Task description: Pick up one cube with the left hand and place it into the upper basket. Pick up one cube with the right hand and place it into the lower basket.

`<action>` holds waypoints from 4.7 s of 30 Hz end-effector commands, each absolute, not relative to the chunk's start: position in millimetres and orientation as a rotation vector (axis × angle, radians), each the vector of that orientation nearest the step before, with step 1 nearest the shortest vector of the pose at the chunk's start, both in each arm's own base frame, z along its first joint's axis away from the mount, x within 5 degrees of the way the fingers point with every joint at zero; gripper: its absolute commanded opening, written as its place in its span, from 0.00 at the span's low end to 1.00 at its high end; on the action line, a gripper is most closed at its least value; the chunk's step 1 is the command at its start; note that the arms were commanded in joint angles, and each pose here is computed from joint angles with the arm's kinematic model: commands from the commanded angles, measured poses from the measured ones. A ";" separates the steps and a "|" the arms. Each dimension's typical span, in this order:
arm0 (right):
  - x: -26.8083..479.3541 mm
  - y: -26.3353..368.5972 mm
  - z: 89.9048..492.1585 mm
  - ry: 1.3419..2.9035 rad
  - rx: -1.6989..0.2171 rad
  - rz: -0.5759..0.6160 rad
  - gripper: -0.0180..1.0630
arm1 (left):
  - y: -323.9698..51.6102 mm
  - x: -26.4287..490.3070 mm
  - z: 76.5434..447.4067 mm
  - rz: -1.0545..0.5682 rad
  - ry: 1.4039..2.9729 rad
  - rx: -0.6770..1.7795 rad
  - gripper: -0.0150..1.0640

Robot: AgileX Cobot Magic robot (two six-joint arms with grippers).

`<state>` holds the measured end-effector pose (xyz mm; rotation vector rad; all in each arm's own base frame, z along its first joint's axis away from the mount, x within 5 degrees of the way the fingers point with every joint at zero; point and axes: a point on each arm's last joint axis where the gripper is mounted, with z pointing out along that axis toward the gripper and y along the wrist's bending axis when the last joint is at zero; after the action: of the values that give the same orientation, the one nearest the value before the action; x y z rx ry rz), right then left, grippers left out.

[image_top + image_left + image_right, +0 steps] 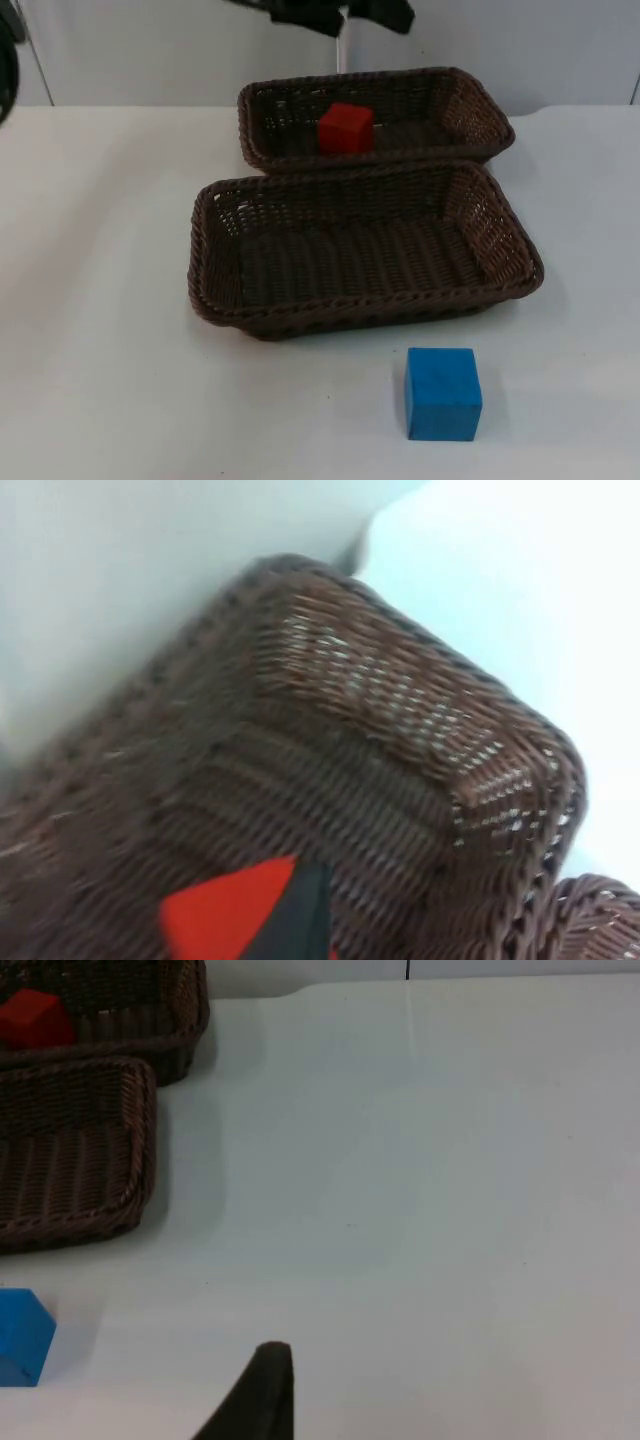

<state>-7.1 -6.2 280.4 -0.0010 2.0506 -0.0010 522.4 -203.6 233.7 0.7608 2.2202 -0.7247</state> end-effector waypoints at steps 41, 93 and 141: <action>-7.2 -6.1 280.4 2.044 -0.004 -0.008 0.98 | -148.5 435.8 358.2 -0.317 2.406 0.564 0.85; -7.2 -6.1 280.4 2.044 -0.004 -0.008 0.98 | -62.7 177.7 342.8 -0.264 2.103 0.400 0.85; -7.2 -5.7 280.5 2.043 0.000 0.001 0.98 | -31.6 87.6 311.2 -0.200 2.012 0.396 0.85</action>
<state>-7.1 -6.2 280.4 -0.0010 2.0506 -0.0010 88.4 -31.8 311.9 0.3983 2.0147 -0.1986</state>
